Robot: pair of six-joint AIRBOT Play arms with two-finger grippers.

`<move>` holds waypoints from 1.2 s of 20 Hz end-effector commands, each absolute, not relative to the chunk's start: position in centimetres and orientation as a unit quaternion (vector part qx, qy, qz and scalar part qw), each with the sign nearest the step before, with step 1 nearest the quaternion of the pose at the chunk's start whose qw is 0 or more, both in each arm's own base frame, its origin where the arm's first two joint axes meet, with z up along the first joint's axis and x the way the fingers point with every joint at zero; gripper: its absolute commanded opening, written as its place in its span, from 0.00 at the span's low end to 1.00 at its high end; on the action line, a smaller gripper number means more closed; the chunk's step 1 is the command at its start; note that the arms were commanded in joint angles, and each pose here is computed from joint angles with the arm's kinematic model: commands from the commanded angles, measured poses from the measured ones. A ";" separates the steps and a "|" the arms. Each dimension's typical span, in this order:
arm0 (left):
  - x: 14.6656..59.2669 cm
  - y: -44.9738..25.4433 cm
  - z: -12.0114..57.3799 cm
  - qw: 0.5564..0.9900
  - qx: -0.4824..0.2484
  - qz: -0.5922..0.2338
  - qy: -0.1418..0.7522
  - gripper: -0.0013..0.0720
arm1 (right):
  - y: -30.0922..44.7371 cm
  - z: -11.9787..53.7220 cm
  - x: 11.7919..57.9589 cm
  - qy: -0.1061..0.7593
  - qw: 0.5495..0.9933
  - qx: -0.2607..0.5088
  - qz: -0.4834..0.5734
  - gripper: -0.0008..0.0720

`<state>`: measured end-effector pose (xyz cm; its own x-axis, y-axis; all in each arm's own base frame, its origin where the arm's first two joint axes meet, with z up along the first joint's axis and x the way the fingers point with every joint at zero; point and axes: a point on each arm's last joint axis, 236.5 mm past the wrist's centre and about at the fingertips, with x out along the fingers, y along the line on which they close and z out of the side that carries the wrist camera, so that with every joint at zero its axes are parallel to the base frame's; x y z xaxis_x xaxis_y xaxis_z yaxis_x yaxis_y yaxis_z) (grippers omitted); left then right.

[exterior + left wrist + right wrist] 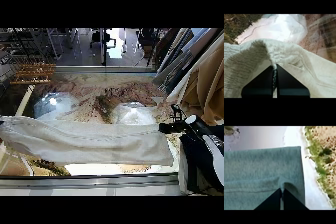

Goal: Fold the clothes and pants, and hang the long-sleeved shirts on hangers.

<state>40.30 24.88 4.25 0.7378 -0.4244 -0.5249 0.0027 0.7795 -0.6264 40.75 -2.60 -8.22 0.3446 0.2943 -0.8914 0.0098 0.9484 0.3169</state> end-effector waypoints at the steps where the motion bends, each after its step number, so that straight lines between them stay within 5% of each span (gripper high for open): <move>1: 39.8 27.4 6.9 0.882 -0.364 -0.096 0.283 0.03 | -2.3 -4.5 38.6 0.572 0.808 0.096 0.105 0.05; 4: 38.3 29.7 10.8 0.884 -0.409 -0.103 0.201 0.03 | -3.0 2.9 37.5 0.516 0.850 0.076 0.070 0.05; 8: 36.9 30.6 10.7 0.882 -0.416 -0.098 0.198 0.03 | -3.2 8.8 37.4 0.443 0.891 0.094 0.033 0.04; 17: 44.0 32.1 2.6 0.858 -0.466 -0.010 0.215 0.03 | -4.4 -3.8 45.6 0.459 0.859 0.225 -0.008 0.05; 21: 46.3 32.7 -0.4 0.853 -0.471 0.034 0.220 0.06 | -5.3 -4.6 48.3 0.441 0.869 0.222 -0.009 0.05; 22: 46.5 32.5 -0.6 0.853 -0.472 0.033 0.222 0.28 | -5.3 -3.5 48.9 0.433 0.873 0.222 -0.004 0.15; 23: 46.5 32.2 -0.5 0.851 -0.475 0.029 0.223 0.63 | -5.1 -2.6 49.1 0.436 0.873 0.220 0.006 0.60; 24: 46.4 31.8 -0.1 0.843 -0.489 0.019 0.222 0.76 | -4.9 -2.1 48.8 0.447 0.868 0.215 0.017 0.89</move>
